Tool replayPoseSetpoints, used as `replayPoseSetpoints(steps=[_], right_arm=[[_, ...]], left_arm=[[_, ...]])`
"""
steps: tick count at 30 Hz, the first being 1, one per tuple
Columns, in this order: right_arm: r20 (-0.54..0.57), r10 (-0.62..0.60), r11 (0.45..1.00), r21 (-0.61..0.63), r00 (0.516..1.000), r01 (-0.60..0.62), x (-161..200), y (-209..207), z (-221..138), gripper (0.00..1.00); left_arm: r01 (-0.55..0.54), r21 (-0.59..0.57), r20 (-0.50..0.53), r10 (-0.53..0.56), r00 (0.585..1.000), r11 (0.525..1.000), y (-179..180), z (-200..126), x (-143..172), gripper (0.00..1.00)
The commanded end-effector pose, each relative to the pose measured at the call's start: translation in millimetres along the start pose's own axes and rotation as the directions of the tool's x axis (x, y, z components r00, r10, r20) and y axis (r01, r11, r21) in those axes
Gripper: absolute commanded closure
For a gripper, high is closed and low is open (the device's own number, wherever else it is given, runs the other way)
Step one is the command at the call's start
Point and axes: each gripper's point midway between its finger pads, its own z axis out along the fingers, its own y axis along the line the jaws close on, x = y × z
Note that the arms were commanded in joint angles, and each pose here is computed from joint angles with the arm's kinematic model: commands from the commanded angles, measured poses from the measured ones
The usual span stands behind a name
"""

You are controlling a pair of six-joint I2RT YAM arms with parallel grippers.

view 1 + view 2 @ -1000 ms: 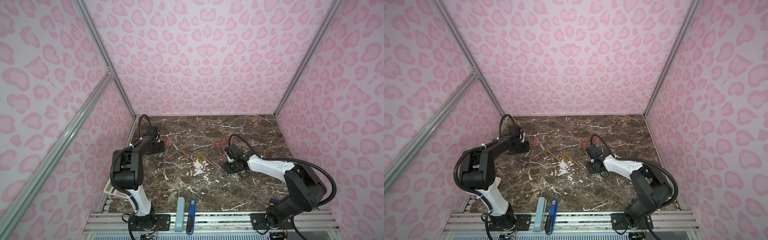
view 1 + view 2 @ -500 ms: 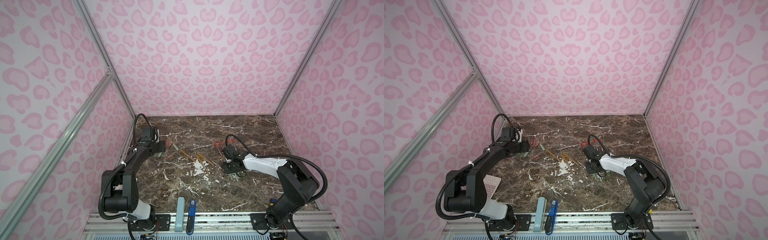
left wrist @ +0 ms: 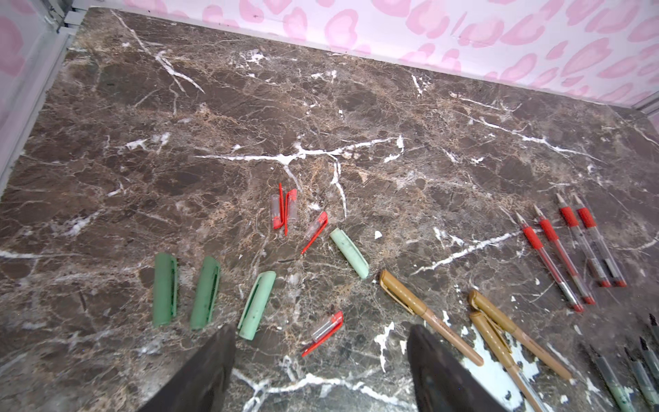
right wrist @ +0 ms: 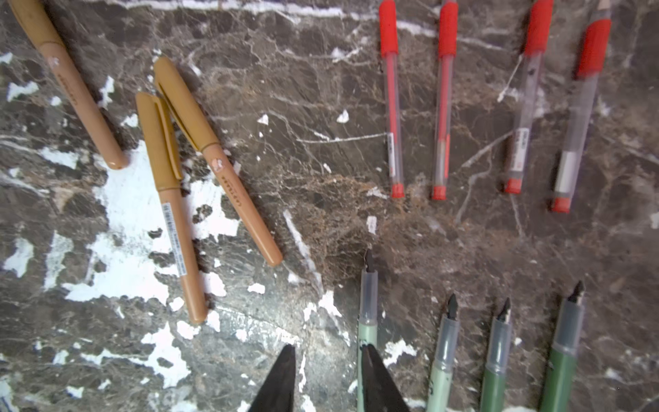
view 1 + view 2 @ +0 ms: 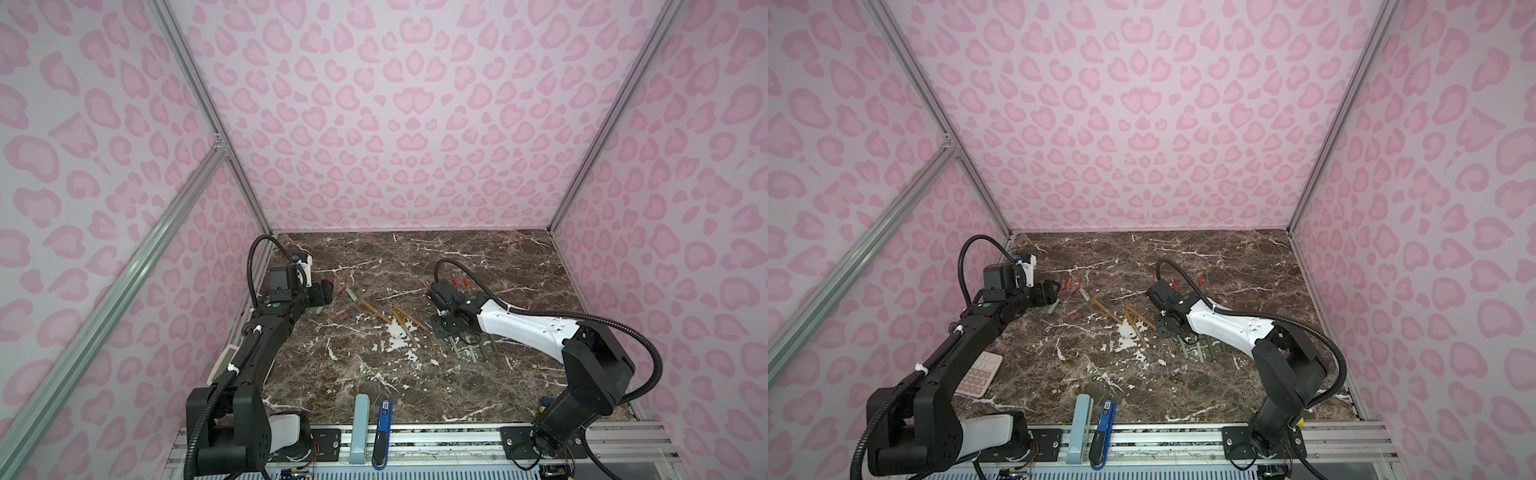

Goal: Remove pen caps from pens
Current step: Place the pen at the center of the table, then pick up the pen from the center of the table.

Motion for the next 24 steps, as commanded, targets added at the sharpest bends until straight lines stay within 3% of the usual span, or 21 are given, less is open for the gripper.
replayPoseSetpoints(steps=[1,9,17,21,24], right_arm=[[-0.012,-0.072,0.997,-0.001,0.997,0.072,-0.7,11.4,4.3,0.59],[-0.051,-0.16,0.985,-0.071,0.986,0.156,-20.7,44.0,36.8,0.54],[-0.098,-0.2,0.976,-0.102,0.975,0.19,-27.6,57.8,67.2,0.57],[-0.158,-0.189,0.979,-0.107,0.969,0.174,-18.1,51.1,85.9,0.63],[-0.137,-0.182,0.979,-0.118,0.974,0.167,-20.9,49.4,89.9,0.66]], left_arm=[[0.029,0.025,0.051,-0.03,0.998,0.999,-2.6,-4.9,-12.7,0.21],[0.048,0.041,0.081,-0.052,0.995,0.998,-1.1,-14.6,-20.3,0.2],[0.066,0.041,0.102,-0.07,0.992,0.997,3.0,-20.2,-22.4,0.19],[0.081,0.04,0.096,-0.084,0.992,0.996,4.0,-21.5,-24.0,0.2],[0.078,0.043,0.103,-0.082,0.991,0.996,4.3,-20.5,-23.9,0.19]])
